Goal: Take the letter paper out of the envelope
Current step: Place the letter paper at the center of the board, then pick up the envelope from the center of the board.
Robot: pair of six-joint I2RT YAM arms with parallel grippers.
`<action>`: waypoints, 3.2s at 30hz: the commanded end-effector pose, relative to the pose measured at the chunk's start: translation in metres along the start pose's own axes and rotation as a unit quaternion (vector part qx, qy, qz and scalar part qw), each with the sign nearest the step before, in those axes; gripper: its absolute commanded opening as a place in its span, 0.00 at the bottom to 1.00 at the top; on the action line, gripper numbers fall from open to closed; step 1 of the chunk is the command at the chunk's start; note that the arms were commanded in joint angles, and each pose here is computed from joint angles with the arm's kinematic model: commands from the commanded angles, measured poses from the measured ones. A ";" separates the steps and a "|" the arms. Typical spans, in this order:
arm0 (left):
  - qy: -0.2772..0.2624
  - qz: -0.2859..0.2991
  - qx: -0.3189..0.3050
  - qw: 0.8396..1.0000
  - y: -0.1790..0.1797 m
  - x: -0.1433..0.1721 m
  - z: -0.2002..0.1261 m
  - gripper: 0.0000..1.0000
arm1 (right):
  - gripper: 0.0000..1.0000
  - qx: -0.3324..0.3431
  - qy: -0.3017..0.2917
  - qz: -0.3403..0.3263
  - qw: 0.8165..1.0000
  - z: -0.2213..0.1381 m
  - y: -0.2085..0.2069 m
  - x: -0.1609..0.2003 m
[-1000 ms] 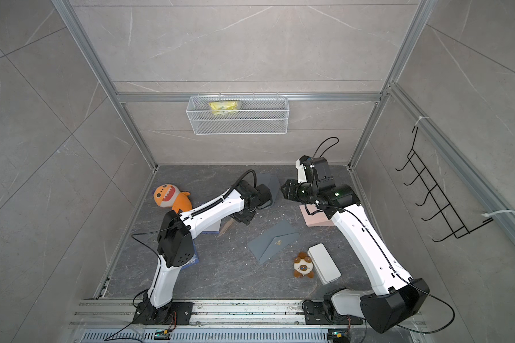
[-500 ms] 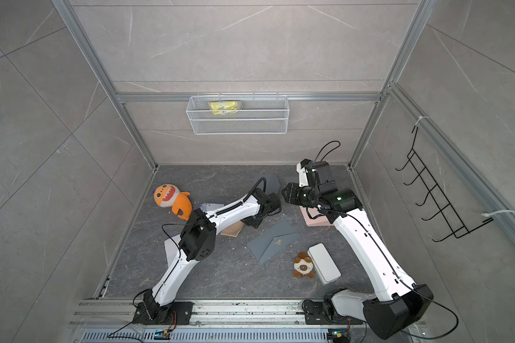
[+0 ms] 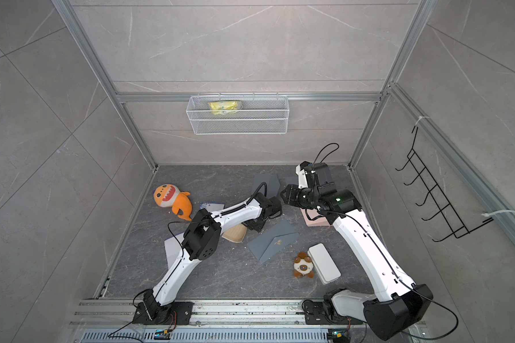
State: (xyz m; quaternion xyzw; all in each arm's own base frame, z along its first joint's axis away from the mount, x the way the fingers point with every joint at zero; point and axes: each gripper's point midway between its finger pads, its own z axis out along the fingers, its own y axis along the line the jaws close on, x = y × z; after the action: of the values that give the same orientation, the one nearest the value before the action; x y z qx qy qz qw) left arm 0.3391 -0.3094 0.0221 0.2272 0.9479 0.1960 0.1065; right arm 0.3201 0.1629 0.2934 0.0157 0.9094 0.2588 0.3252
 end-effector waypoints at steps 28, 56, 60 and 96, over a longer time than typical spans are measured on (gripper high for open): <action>0.004 -0.002 0.026 1.000 -0.001 0.004 0.004 0.37 | 0.42 0.021 -0.004 0.062 0.998 0.000 -0.017 0.019; -0.033 -0.051 0.115 0.992 -0.004 -0.011 -0.034 0.69 | 0.43 0.047 0.000 0.105 0.993 0.006 -0.033 0.032; -0.032 -0.069 0.128 0.989 -0.001 -0.012 -0.030 0.68 | 0.44 0.046 0.003 0.108 0.993 0.005 -0.033 0.035; -0.156 -0.198 0.395 0.883 0.045 -0.043 -0.135 0.70 | 0.66 0.234 0.161 0.257 0.924 0.084 -0.059 0.162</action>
State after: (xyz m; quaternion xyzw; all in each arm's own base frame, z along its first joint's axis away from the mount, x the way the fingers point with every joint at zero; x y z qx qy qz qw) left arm 0.3529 -0.3262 0.1254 0.1098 0.9676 -0.1550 0.1665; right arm 0.2546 0.1863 0.1240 0.2426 0.9535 0.1495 0.0979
